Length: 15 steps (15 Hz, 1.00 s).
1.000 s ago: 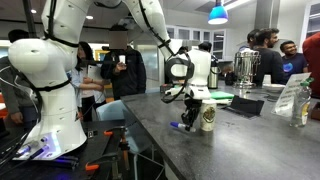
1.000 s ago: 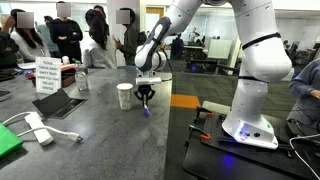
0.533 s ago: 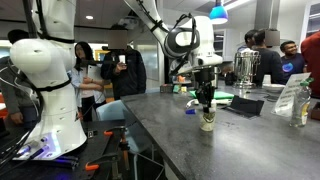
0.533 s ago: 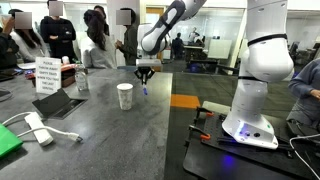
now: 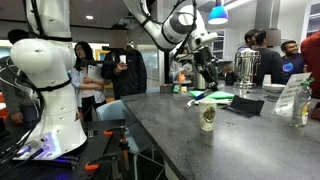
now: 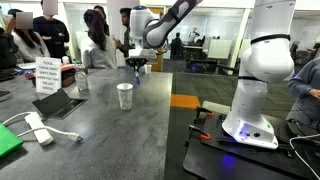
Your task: Pick up the marker and put it in the cup
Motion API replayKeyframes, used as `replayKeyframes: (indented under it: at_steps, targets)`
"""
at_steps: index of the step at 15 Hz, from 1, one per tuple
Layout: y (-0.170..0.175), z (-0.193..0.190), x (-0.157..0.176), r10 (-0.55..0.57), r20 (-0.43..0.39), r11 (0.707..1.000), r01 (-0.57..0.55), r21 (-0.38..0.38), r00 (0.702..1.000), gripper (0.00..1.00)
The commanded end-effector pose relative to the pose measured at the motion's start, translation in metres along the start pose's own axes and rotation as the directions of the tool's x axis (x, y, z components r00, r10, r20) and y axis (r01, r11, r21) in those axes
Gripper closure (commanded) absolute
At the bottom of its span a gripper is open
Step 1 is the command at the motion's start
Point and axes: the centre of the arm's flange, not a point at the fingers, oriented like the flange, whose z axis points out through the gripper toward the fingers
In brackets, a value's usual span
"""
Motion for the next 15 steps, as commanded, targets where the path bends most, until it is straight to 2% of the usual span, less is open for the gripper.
replayKeyframes:
  at_steps: [1, 4, 10, 15]
  targets:
    - [-0.020, -0.011, -0.007, -0.022, -0.064, 1.000, 0.022, 0.002, 0.998, 0.96]
    - [-0.038, -0.016, -0.015, -0.057, -0.119, 0.998, 0.060, 0.025, 0.991, 0.96]
    - [-0.060, -0.002, -0.038, -0.119, -0.158, 0.988, 0.132, 0.074, 0.980, 0.96]
    - [-0.073, 0.008, -0.040, -0.138, -0.196, 0.984, 0.157, 0.084, 0.971, 0.96]
